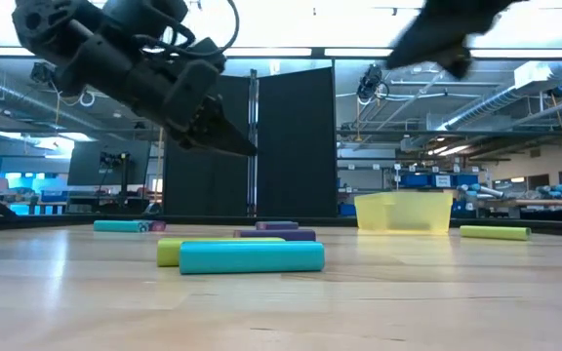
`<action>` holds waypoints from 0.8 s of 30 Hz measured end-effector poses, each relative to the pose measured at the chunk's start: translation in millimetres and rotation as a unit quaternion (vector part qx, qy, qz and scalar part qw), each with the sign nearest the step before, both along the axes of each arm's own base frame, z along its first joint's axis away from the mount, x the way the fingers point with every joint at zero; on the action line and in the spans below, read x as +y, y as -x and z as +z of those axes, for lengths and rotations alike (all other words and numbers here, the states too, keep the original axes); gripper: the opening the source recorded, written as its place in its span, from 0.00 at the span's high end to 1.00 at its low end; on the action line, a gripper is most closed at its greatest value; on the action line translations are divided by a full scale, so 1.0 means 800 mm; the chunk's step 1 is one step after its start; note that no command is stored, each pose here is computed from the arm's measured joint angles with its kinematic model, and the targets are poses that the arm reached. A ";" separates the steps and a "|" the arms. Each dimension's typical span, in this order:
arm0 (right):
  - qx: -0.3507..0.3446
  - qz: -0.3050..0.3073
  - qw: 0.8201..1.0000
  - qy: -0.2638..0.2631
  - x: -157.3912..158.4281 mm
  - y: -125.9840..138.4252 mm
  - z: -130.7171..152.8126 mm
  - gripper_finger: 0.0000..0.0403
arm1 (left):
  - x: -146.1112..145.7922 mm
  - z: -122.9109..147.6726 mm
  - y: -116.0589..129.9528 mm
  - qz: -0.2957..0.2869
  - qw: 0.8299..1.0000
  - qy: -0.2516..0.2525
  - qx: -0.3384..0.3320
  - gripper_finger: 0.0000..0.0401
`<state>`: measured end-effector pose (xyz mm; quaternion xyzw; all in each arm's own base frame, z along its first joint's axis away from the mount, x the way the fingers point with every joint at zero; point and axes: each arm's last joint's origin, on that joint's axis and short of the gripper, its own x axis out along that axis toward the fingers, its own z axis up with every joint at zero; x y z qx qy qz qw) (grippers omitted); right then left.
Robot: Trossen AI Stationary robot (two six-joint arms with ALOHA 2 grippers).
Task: Sort blocks
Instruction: Put the violet block into the transparent yellow bin
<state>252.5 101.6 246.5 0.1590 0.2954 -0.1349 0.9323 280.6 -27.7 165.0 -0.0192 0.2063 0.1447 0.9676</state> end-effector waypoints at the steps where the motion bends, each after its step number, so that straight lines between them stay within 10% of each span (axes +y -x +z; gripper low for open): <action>1: -0.020 -0.004 1.000 0.012 -0.004 -0.011 0.000 0.96 | 0.000 -0.001 -0.004 -0.003 1.000 0.001 0.000 0.99; 11: -0.143 -0.028 0.986 0.081 -0.041 -0.085 -0.015 0.97 | 0.010 -0.015 -0.042 -0.007 1.000 -0.013 0.012 0.99; 24: -0.170 -0.017 0.982 0.082 -0.038 -0.096 -0.020 0.97 | 0.024 -0.034 -0.086 0.000 0.999 -0.025 0.027 0.99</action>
